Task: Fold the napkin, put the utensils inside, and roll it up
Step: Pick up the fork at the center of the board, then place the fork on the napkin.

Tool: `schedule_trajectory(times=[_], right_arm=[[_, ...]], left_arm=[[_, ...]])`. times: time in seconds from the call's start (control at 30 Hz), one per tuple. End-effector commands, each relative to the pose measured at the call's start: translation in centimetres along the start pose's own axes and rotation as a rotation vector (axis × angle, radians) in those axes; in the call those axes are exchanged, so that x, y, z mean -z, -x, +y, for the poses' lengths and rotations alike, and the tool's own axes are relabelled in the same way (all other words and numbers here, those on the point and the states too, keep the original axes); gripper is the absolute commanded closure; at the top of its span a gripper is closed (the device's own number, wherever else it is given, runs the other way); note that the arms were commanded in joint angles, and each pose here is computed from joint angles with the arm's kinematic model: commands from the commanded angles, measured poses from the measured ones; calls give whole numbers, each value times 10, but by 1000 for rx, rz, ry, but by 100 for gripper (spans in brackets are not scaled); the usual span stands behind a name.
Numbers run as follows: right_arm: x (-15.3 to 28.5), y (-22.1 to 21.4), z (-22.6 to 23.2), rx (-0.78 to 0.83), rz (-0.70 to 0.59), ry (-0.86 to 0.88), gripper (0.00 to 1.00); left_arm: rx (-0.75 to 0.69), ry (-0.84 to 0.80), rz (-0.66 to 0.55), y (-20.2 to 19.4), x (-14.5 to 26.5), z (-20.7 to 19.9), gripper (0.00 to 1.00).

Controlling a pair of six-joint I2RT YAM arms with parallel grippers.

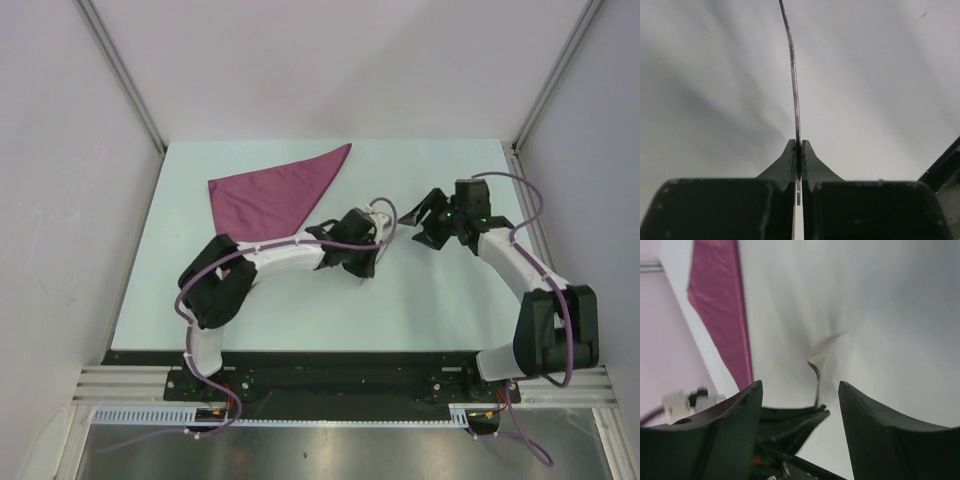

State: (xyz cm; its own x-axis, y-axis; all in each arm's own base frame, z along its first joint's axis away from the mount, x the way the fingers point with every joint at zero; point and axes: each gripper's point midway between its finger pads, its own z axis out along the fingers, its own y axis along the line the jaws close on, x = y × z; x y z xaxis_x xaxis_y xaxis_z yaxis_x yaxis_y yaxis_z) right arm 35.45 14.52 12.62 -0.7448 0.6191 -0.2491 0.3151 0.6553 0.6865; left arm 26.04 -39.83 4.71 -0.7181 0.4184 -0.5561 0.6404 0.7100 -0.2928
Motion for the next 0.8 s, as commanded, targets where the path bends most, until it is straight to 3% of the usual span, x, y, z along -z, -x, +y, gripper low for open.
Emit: schedule_trajectory(times=[0.0,0.23,0.37,0.6,0.77], right_arm=[[43,25,14,43,-102,99,32],[57,26,6,81,-110,147,31],[51,20,8,83,-78,190,31],[37,18,5,99,-28,204,31],[32,16,2,106,-11,207,31]], left_arm=[[99,-160,-157,57,53,15,100],[123,-253,-96,58,105,73,100],[267,-427,-84,50,138,118,100],[282,-471,-56,39,151,182,100],[378,-460,-2,28,143,226,100]])
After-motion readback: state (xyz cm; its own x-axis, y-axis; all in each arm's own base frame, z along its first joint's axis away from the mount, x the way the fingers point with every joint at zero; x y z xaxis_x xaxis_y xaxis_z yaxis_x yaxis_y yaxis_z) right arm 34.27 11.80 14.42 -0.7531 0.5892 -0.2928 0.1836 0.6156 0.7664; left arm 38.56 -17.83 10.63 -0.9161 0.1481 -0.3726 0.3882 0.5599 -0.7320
